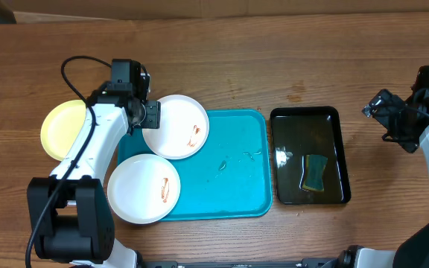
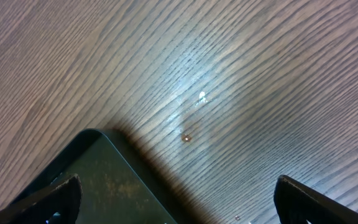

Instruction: Clean dirty plates on tray and stack at the side

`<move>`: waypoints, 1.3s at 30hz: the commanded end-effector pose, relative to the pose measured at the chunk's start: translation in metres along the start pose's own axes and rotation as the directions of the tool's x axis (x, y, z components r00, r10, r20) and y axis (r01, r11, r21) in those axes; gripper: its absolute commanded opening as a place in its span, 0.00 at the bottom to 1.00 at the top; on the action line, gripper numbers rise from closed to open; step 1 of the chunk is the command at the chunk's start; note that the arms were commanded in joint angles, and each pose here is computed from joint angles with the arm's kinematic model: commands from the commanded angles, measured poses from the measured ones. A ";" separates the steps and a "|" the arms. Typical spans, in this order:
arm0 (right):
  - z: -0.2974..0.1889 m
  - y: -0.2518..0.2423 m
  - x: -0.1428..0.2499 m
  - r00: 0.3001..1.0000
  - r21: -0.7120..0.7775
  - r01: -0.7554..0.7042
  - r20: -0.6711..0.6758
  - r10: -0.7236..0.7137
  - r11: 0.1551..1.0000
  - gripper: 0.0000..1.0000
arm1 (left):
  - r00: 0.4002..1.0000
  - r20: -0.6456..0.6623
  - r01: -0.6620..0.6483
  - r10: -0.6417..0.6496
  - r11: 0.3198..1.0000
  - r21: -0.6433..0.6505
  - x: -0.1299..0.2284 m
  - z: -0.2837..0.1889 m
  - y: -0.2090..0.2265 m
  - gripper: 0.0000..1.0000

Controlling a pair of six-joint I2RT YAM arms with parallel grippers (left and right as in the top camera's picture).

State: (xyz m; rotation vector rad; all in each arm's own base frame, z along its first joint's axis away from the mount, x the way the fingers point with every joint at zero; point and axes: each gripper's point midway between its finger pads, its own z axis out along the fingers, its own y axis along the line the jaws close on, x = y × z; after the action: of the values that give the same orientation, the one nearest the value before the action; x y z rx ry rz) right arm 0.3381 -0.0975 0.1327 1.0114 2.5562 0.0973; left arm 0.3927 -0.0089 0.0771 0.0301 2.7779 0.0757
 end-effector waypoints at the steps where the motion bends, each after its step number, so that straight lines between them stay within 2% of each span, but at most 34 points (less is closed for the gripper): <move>1: -0.005 0.001 -0.007 1.000 0.000 -0.001 0.024 0.001 1.000 1.00 | 1.000 -0.022 -0.022 0.022 0.999 -0.025 0.014 0.009 0.004 0.66; 5: -0.005 0.001 -0.007 1.000 0.000 -0.001 0.024 0.001 1.000 1.00 | 1.000 -0.024 -0.015 0.015 1.000 -0.013 0.024 0.020 0.002 0.63; 10: -0.005 0.001 -0.007 1.000 0.000 -0.001 0.024 0.001 1.000 1.00 | 1.000 -0.009 -0.015 0.015 1.000 -0.012 0.035 0.035 0.001 0.64; 11: -0.005 0.001 -0.007 1.000 0.000 -0.001 0.024 0.001 1.000 1.00 | 1.000 0.003 -0.014 0.014 1.000 -0.011 0.033 0.036 0.000 0.59; 12: -0.005 0.001 -0.007 1.000 0.000 -0.001 0.024 0.001 1.000 1.00 | 1.000 0.012 -0.009 0.010 1.000 -0.008 0.030 0.036 0.000 0.49; 13: -0.005 0.001 -0.008 1.000 0.000 -0.001 0.025 0.001 1.000 1.00 | 1.000 0.018 0.000 0.000 1.000 0.006 0.029 0.036 -0.003 0.43; 20: -0.005 0.001 -0.007 1.000 0.000 -0.001 0.024 0.001 1.000 1.00 | 0.999 0.025 0.044 -0.044 0.999 0.020 0.030 0.041 -0.005 0.45; 24: -0.005 0.001 -0.007 1.000 0.000 -0.001 0.024 0.001 1.000 1.00 | 0.999 0.019 0.048 -0.050 0.994 0.094 0.035 0.049 -0.019 0.43; 26: -0.005 0.001 -0.007 1.000 0.000 -0.001 0.024 0.001 1.000 1.00 | 0.998 0.016 0.058 -0.061 0.990 0.125 0.036 0.049 -0.024 0.38; 31: -0.005 0.001 -0.008 1.000 0.000 -0.001 0.025 0.001 1.000 1.00 | 0.995 -0.002 0.098 -0.100 0.973 0.208 0.037 0.046 -0.039 0.14; 39: -0.005 0.001 -0.007 1.000 0.000 -0.001 0.024 0.001 1.000 1.00 | 0.983 -0.140 0.166 -0.118 0.899 0.406 0.061 0.033 -0.080 0.13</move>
State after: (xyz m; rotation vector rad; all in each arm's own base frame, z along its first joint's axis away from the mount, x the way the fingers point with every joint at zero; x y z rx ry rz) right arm 0.3381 -0.0975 0.1326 1.0120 2.5564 0.0974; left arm 0.3607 -0.0593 0.0224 -0.0541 2.8059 -0.3740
